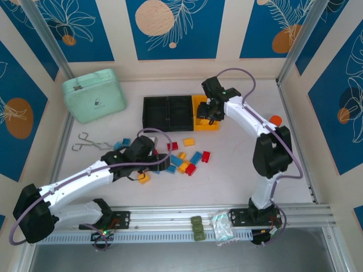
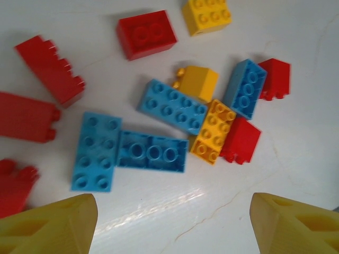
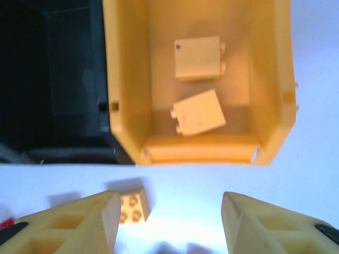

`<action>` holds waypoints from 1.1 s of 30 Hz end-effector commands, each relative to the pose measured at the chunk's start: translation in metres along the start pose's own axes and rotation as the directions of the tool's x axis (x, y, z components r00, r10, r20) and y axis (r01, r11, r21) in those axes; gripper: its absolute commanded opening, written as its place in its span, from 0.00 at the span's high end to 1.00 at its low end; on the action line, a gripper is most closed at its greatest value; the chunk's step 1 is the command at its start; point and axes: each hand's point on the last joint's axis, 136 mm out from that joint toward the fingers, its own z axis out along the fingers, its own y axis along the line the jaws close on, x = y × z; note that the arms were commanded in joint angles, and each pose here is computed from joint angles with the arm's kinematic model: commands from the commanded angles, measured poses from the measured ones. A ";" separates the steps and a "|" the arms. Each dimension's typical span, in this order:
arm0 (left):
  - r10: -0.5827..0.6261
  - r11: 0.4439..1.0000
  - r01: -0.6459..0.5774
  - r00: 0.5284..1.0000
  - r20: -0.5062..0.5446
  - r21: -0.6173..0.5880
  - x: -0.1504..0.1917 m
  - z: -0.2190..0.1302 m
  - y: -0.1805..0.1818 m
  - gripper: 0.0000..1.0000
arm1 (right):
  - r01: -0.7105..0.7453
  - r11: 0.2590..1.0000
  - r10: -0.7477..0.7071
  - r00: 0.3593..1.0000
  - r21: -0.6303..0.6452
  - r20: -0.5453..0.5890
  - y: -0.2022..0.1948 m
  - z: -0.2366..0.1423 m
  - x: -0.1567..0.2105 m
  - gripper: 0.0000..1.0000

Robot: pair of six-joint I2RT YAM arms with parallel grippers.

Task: Sort the legos into containers by color
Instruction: Pick up the lego from the middle-left of the table.

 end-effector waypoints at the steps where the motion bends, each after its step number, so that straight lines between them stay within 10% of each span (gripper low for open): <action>1: -0.028 0.986 0.023 0.999 -0.025 -0.164 0.018 -0.010 0.040 0.25 | 0.022 0.996 -0.020 1.000 -0.087 0.018 0.013 -0.021 0.020 0.45; 16: -0.141 0.922 0.137 0.990 0.014 -0.363 0.014 0.001 0.107 0.16 | 0.002 0.988 -0.013 0.997 -0.154 -0.070 -0.001 -0.038 0.140 0.43; 33: -0.298 0.893 0.272 0.954 -0.017 -0.359 0.028 0.055 0.122 0.27 | -0.028 0.990 0.018 0.997 -0.138 -0.072 -0.008 -0.032 0.147 0.43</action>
